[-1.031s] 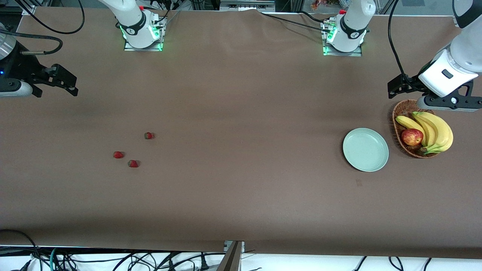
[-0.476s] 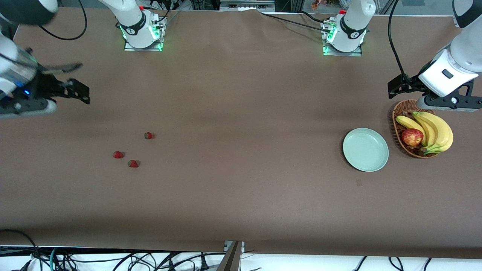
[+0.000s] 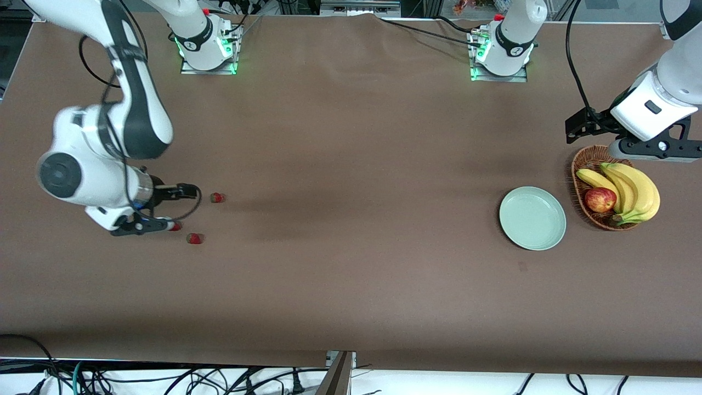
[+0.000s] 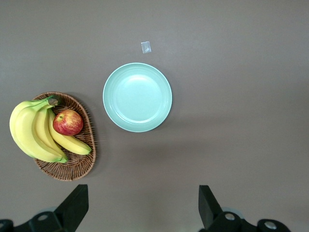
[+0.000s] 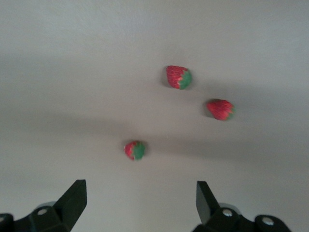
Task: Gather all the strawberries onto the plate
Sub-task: 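Reach the right gripper down and grasp the first strawberry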
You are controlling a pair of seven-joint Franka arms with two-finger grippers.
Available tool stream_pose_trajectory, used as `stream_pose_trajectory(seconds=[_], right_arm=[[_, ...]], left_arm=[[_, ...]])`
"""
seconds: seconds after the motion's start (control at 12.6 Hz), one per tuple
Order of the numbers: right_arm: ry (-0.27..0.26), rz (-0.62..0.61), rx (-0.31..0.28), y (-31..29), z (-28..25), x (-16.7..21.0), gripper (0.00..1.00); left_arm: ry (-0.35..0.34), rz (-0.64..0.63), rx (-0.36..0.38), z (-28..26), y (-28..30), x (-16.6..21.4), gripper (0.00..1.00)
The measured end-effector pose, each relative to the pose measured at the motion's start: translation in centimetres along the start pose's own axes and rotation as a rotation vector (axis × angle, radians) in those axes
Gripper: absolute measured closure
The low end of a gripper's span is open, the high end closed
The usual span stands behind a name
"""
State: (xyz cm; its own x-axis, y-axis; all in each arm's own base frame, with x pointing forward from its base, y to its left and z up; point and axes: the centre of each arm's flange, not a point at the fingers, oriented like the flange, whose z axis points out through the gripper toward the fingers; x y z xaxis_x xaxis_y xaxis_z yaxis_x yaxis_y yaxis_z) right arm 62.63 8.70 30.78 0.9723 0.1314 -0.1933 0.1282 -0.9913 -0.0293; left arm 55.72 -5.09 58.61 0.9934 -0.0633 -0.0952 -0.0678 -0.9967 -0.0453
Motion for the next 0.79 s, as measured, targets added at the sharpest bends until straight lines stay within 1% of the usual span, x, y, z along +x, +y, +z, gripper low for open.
stream_pose_trajectory(seconds=[0.08, 0.24, 0.48, 0.56, 0.63, 0.71, 0.79], right_arm=[[-0.005, 0.001, 0.001, -0.4, 2.2, -0.4, 0.0], [-0.021, 0.019, 0.012, -1.2, 4.8, -1.3, 0.0], [-0.015, 0.019, 0.018, -2.5, 7.3, -1.4, 0.01], [-0.019, 0.019, 0.016, -2.6, 8.2, -1.4, 0.03], [-0.015, 0.021, 0.014, -2.5, 9.1, -1.3, 0.08], [-0.01, 0.022, 0.011, -2.4, 10.0, -1.3, 0.08], [-0.012, 0.024, 0.009, -2.3, 10.9, -1.3, 0.12]], left_arm=[[0.0, 0.0, 0.0, 0.0, 0.0, 0.0, 0.0], [0.0, 0.0, 0.0, 0.0, 0.0, 0.0, 0.0], [0.0, 0.0, 0.0, 0.0, 0.0, 0.0, 0.0], [0.0, 0.0, -0.001, 0.0, 0.0, 0.0, 0.0], [0.0, 0.0, -0.001, 0.0, 0.0, 0.0, 0.0], [0.0, 0.0, -0.001, 0.0, 0.0, 0.0, 0.0], [-0.003, 0.0, 0.0, 0.0, 0.0, 0.0, 0.0]])
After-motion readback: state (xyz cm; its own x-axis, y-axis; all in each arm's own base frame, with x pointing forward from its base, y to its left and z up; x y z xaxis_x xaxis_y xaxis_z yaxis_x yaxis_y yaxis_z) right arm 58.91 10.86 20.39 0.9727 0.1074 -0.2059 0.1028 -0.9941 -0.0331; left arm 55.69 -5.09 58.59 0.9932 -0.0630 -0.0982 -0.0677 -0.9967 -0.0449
